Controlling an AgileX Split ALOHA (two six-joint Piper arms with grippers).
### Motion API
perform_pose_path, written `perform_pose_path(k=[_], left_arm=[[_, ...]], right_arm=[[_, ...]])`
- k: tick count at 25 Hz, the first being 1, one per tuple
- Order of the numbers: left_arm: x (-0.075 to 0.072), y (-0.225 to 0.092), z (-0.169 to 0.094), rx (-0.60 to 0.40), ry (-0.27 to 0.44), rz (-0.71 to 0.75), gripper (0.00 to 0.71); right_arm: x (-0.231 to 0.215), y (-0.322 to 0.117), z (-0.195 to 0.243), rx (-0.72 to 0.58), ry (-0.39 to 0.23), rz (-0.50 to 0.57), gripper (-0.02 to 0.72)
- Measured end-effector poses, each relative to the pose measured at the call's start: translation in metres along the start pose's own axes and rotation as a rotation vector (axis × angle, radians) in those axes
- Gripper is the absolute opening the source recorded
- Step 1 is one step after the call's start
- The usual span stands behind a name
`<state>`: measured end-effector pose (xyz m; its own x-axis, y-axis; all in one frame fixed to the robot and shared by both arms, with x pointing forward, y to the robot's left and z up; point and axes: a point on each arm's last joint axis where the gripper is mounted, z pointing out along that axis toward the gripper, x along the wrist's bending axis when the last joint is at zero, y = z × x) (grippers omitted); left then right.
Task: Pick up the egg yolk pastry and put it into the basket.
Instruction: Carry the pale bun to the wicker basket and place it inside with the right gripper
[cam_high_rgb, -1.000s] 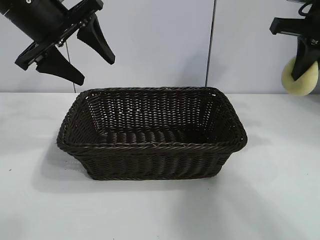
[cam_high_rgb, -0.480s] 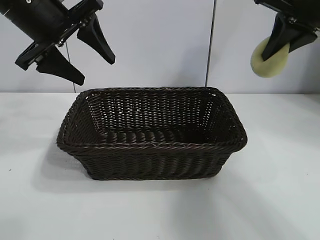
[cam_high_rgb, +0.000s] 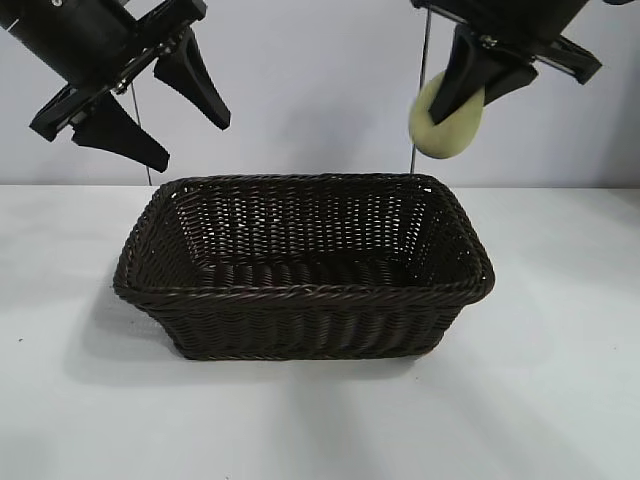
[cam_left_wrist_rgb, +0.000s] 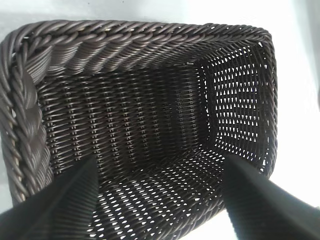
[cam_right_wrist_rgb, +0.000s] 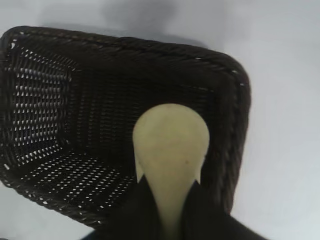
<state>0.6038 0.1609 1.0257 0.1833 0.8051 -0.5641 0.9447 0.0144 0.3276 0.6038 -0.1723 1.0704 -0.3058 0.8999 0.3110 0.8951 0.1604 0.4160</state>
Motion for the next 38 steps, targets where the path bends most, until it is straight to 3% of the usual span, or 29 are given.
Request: perform_pose_path(k=[9,14,24,27,34,38], left_arm=[[0.0,0.0,0.0,0.004,-0.001,0.0,0.507],[0.0,-0.001,0.0,0.008,-0.002,0.0,0.507],[0.0,-0.001,0.0,0.012,-0.003,0.0,0.507],[0.0,-0.001,0.0,0.014,-0.003,0.0,0.507],[0.0,-0.001,0.0,0.015,-0.003,0.0,0.507],[0.0,-0.001,0.0,0.015,-0.003,0.0,0.507]], right_arm=[[0.029,-0.006,0.019,0.041,0.027,-0.061,0.033],[0.023,-0.009,0.06,0.118,0.024,-0.031,0.034],[0.006,-0.012,0.125,0.152,0.039,0.068,0.046],[0.006,-0.012,0.126,0.152,0.042,0.069,0.12],[0.007,-0.012,0.124,0.149,0.046,0.069,0.425],[0.011,-0.008,0.112,0.125,0.047,0.051,0.486]])
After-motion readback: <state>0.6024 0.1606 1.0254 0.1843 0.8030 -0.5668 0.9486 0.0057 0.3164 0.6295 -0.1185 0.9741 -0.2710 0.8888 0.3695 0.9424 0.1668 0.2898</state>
